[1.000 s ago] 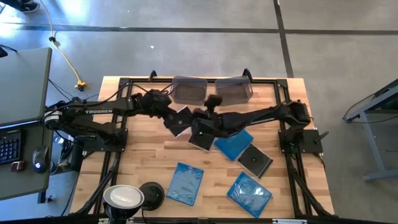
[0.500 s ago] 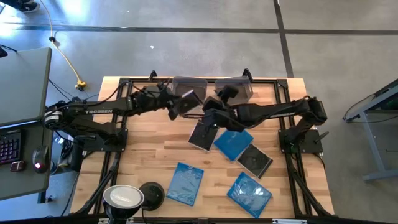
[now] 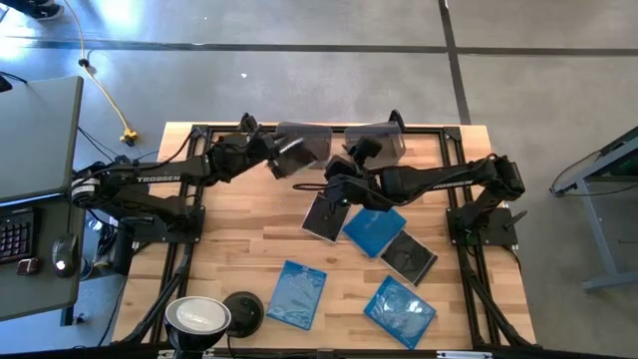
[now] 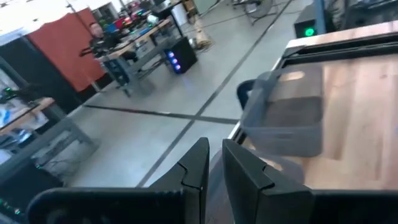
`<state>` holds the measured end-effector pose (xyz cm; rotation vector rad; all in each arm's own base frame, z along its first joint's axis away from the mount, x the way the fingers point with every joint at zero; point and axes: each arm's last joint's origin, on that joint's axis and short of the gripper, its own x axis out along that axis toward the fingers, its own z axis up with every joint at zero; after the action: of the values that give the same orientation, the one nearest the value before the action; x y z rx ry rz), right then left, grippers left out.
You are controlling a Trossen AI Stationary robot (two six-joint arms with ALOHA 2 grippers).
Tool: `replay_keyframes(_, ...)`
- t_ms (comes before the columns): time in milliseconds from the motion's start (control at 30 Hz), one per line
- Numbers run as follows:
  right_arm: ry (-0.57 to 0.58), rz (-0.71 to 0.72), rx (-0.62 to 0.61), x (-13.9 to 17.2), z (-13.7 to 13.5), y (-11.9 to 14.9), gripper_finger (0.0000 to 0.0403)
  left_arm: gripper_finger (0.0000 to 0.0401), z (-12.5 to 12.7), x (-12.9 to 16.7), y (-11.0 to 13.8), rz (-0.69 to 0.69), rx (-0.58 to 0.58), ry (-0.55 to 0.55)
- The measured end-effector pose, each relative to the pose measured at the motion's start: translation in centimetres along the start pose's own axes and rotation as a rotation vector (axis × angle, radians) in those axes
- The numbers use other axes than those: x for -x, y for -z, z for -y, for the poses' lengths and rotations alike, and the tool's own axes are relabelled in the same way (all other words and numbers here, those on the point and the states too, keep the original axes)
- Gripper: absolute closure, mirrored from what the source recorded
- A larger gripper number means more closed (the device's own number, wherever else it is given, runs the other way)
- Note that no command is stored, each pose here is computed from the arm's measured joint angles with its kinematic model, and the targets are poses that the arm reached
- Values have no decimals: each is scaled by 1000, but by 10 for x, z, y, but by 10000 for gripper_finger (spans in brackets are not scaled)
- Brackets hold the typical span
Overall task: Pick & place jewel cases by type
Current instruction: Put the top left black cd case into the left black bin
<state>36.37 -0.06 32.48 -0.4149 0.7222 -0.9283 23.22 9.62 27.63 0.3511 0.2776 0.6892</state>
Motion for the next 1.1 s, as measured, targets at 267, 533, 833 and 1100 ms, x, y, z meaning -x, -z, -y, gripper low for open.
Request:
replay_keyframes(267,-23,-11,-15,-1,0,1,194,386,-8,-17,12,0,116,73)
replay_keyframes(533,-166,-80,-54,-16,2,6,194,381,-26,-8,-24,-154,98,106)
replay_keyframes(833,-384,-44,109,-70,-49,8,194,286,-38,18,-60,-291,-19,141)
replay_keyframes(1100,-379,-13,147,-93,-64,11,194,254,-76,61,-121,-251,70,4)
